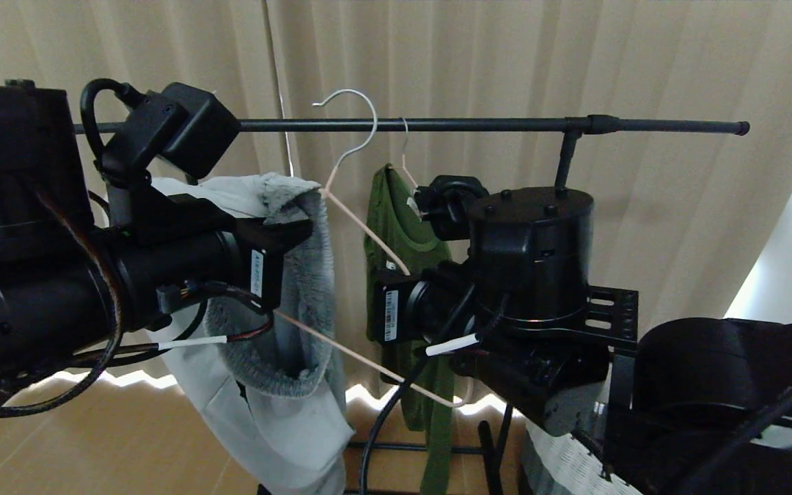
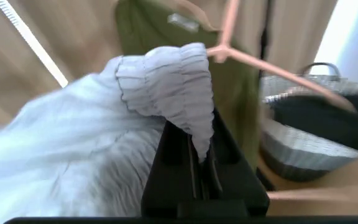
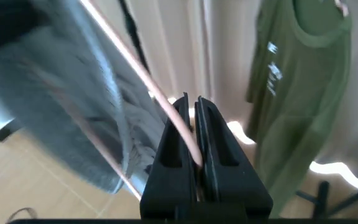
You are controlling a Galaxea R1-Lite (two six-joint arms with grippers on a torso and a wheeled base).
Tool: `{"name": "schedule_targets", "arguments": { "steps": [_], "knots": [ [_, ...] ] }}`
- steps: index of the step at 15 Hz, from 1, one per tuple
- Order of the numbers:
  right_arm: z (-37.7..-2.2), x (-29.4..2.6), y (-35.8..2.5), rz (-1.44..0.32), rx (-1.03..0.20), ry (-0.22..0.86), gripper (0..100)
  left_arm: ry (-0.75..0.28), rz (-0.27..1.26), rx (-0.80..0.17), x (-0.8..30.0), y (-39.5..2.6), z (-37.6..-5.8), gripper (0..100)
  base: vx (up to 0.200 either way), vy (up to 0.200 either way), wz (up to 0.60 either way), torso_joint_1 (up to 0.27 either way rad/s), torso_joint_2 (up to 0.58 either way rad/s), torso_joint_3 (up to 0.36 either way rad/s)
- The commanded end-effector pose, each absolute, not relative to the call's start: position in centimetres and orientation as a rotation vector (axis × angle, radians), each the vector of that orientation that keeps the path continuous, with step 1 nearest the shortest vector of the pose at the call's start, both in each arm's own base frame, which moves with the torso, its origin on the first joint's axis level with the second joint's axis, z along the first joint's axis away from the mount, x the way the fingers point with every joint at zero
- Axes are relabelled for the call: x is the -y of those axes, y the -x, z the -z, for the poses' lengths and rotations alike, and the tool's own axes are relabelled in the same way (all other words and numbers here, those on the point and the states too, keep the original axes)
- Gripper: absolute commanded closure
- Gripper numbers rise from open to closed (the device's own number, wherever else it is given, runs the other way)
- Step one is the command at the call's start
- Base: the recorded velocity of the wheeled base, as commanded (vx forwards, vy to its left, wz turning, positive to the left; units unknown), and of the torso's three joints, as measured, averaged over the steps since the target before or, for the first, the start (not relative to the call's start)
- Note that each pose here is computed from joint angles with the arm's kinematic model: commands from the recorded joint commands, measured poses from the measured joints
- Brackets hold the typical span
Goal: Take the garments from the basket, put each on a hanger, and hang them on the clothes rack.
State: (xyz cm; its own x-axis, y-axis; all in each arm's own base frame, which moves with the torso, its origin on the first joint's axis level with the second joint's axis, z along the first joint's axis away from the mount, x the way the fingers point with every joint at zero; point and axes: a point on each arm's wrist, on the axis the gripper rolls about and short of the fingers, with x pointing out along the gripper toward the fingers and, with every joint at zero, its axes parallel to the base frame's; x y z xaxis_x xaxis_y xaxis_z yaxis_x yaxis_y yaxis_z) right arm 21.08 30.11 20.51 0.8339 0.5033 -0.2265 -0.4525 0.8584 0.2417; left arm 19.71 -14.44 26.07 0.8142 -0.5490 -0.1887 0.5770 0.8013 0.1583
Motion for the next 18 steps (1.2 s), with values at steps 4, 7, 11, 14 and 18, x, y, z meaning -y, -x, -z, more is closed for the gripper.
{"name": "schedule_targets", "arguments": {
  "steps": [4, 7, 11, 14, 18],
  "knots": [
    [-20.7, -29.5, -22.9, -0.467, -0.274, -0.200, 100, -0.221, 0.702, -0.186, 14.2, -19.2, -24.5, 100, 0.000, 0.000, 0.00, 0.000, 0.00, 0.000],
    [-21.8, -28.9, -22.6, -0.469, -0.251, -0.219, 100, -0.231, 0.679, -0.221, 13.9, -19.7, -23.6, 100, 0.000, 0.000, 0.00, 0.000, 0.00, 0.000],
    [-22.3, -28.8, -21.9, -0.482, -0.243, -0.221, 100, -0.230, 0.656, -0.239, 13.6, -20.4, -23.2, 100, 0.000, 0.000, 0.00, 0.000, 0.00, 0.000],
    [-22.1, -28.9, -22.1, -0.481, -0.243, -0.219, 100, -0.228, 0.657, -0.229, 13.5, -20.1, -23.4, 0, 0.000, 0.000, 0.00, 0.000, 0.00, 0.000],
    [-22.1, -28.9, -22.3, -0.474, -0.240, -0.216, 100, -0.228, 0.663, -0.209, 13.2, -19.6, -23.8, 0, 0.000, 0.000, 0.00, 0.000, 0.00, 0.000]
  ]
}}
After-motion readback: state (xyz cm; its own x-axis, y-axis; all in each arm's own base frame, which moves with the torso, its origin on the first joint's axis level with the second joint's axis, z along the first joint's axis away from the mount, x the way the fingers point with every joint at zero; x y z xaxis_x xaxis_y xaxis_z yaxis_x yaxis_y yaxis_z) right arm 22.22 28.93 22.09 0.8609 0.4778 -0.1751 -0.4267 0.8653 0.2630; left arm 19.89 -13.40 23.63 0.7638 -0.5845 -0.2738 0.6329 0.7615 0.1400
